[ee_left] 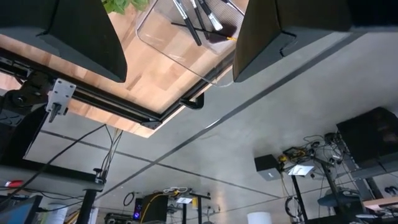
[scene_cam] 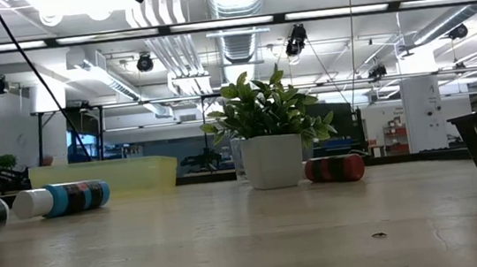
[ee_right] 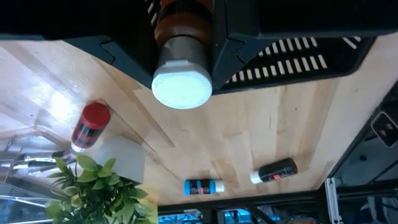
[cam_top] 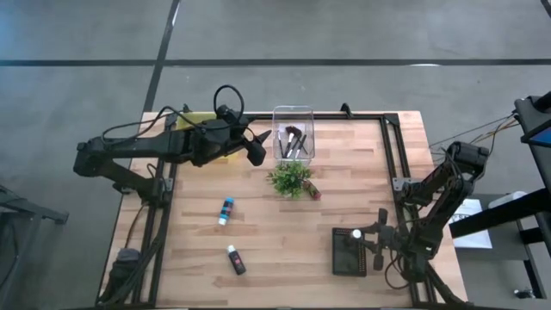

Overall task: Pick & Place Paint Supplies
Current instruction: Put the brown paint bottle into the black bin, then put the blue paint bottle into the black bin

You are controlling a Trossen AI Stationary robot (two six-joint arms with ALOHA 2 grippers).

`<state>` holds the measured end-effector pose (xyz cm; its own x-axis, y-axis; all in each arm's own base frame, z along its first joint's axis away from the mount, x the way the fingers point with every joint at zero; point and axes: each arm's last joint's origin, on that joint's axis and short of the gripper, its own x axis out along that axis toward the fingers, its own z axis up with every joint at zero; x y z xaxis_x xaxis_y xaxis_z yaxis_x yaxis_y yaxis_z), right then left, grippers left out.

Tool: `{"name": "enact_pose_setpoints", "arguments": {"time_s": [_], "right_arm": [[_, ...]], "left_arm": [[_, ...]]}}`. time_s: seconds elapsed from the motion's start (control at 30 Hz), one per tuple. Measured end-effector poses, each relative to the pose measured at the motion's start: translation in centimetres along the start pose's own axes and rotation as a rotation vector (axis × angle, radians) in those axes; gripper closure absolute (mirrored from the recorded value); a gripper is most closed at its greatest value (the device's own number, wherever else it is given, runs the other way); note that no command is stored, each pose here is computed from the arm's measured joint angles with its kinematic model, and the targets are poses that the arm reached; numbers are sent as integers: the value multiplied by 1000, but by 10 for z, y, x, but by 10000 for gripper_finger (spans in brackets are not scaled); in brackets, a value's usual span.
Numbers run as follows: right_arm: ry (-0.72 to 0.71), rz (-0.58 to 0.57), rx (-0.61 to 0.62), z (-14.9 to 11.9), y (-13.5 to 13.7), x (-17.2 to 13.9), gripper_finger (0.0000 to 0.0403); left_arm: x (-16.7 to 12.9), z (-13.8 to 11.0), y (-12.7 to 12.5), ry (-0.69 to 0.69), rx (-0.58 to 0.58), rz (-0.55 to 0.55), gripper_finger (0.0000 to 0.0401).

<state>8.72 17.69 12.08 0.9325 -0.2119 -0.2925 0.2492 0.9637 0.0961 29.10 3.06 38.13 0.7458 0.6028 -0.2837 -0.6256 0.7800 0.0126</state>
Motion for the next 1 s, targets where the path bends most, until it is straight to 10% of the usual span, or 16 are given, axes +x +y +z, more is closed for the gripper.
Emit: {"name": "enact_pose_setpoints", "arguments": {"time_s": [0.37, 0.63, 1.0], "right_arm": [[13, 12, -17, -3, -1, -2, 288], [9, 10, 13, -4, -1, -2, 137], [0, 21, 22, 4, 3, -4, 119]], "left_arm": [[0, 0, 0, 1, 0, 0, 100], [0, 0, 0, 1, -16, 1, 100], [0, 0, 0, 1, -22, 1, 100]]}}
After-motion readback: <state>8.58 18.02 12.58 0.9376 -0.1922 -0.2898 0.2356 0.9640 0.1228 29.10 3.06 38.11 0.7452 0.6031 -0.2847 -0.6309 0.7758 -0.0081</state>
